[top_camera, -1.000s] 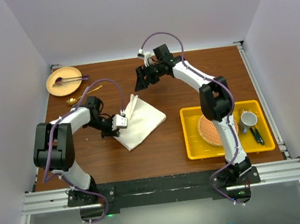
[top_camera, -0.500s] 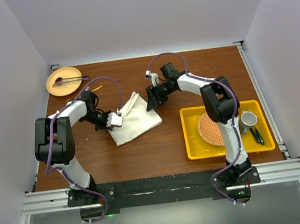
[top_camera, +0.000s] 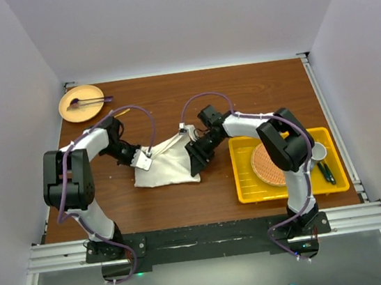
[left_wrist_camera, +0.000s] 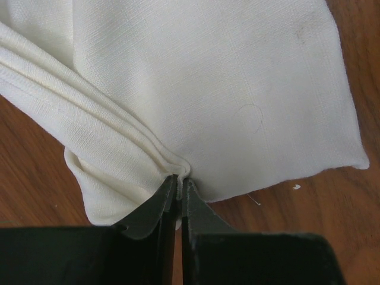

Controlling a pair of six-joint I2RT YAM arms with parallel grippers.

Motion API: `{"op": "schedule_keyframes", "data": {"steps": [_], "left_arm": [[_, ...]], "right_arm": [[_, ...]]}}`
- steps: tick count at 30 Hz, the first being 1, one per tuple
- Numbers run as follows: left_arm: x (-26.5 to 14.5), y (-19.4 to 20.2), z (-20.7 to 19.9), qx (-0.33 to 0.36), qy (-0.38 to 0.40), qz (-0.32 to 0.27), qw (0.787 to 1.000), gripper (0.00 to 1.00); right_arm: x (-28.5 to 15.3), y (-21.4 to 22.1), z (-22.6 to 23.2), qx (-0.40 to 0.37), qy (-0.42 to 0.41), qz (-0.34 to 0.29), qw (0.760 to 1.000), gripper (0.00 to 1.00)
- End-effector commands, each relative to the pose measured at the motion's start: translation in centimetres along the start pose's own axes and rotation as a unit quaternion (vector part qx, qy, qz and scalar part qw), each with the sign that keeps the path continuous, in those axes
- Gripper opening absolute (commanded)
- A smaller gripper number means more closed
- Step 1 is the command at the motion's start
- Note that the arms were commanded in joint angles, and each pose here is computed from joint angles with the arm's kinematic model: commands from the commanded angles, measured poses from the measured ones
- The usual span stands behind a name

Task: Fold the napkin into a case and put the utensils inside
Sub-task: Fold the lower triangle-folded napkin at the center of the board.

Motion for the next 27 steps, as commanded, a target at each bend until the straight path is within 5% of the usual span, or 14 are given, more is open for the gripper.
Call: {"op": "schedule_keyframes", "data": {"steps": [1,5,11,19,27], "left_arm": [[1.0,1.0,-3.8,0.005,0.081,0.020,0.996,0.00],[1.1,0.6,-4.1,0.027,0.082,0.012,0.996,0.00],[1.3,0.5,-4.0,0.045,0.085,0.004,0.995,0.00],[1.0,0.5,-3.4,0.043,0.080,0.002,0.996,0.00],[1.1,0.5,-3.4,0.037,0.083,-0.003,0.996,0.00]], "right_arm": [[-2.4,1.0,1.4,-0.041,-0.006,0.017,0.999,0.70],[-8.1,-2.0,0.1,-0.075,0.037,-0.054,0.995,0.84],[-12.2,-10.6,0.4,-0.232,0.099,-0.168,0.953,0.87],[-9.6,-16.5,-0.6,-0.214,0.018,-0.191,0.958,0.89],[-7.3,-16.0,-0.7,-0.281,-0.022,-0.154,0.947,0.95]]}}
Point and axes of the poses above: each gripper's point midway between its finger pads, its own x axis out along the fingers, its own z axis along the line the jaws close on, y = z × x, the point moved 5 cm from there along -x, back along the fingers, and after that the axes turned 13 degrees about x, right-handed, at the moved point
